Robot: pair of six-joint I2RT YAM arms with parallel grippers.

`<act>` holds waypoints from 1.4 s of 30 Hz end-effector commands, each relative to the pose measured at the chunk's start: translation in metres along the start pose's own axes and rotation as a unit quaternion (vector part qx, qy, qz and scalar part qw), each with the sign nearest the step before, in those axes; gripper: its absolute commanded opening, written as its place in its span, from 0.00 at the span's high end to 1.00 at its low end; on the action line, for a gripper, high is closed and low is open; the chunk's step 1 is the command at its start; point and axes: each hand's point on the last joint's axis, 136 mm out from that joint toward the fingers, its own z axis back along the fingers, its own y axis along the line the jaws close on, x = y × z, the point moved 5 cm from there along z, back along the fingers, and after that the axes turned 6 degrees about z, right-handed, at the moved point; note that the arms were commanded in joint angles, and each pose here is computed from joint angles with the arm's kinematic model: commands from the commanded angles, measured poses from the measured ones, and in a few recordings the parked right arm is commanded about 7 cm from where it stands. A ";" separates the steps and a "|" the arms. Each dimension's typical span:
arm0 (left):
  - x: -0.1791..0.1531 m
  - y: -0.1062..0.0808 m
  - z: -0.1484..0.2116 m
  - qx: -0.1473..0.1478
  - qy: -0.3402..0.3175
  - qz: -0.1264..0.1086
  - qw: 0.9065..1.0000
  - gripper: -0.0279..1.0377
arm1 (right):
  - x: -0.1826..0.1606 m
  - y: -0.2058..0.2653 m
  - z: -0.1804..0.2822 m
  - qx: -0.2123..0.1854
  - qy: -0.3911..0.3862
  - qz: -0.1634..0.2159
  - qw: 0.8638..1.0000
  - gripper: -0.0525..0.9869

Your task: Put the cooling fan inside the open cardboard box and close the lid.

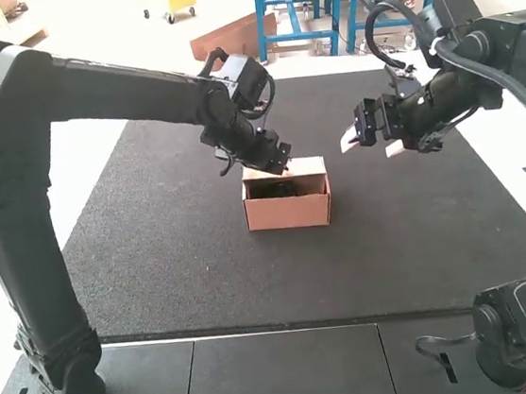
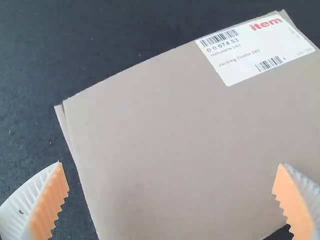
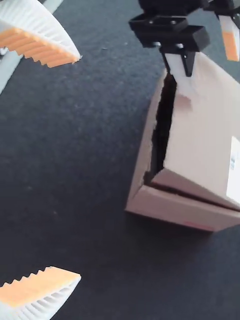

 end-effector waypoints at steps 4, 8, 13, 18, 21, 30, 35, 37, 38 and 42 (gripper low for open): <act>-0.032 -0.019 -0.016 -0.025 0.038 -0.011 0.999 0.06 | 0.001 0.005 0.008 0.011 -0.004 0.016 1.000 0.06; -0.049 -0.024 -0.024 -0.029 0.058 -0.012 0.998 0.06 | 0.000 0.005 0.008 0.011 0.000 0.015 1.000 0.06; -0.060 -0.022 -0.030 -0.032 0.074 -0.006 0.997 0.06 | -0.002 0.005 0.009 0.010 0.005 0.013 1.000 0.06; -0.056 -0.022 -0.027 -0.032 0.072 -0.005 0.997 0.06 | -0.001 0.006 0.011 0.010 0.001 0.013 1.000 0.06; -0.043 -0.023 -0.015 -0.034 0.060 -0.004 0.998 0.06 | -0.001 0.006 0.012 0.010 -0.001 0.013 1.000 0.06; 0.022 -0.004 0.046 -0.036 -0.028 0.017 0.999 0.06 | -0.001 0.001 0.012 -0.004 -0.008 0.014 1.000 0.06; 0.042 0.011 0.079 -0.034 -0.071 0.034 0.996 0.06 | 0.004 -0.005 0.012 -0.034 -0.037 0.023 0.998 0.06; 0.046 0.017 0.091 -0.034 -0.088 0.039 0.995 0.06 | 0.009 -0.006 0.015 -0.042 -0.061 0.031 0.997 0.06; 0.047 0.020 0.097 -0.034 -0.094 0.040 0.994 0.06 | 0.013 -0.009 0.017 -0.052 -0.078 0.034 0.995 0.06; 0.049 0.030 0.116 -0.031 -0.120 0.051 0.991 0.06 | 0.019 -0.009 0.027 -0.065 -0.141 0.051 0.987 0.06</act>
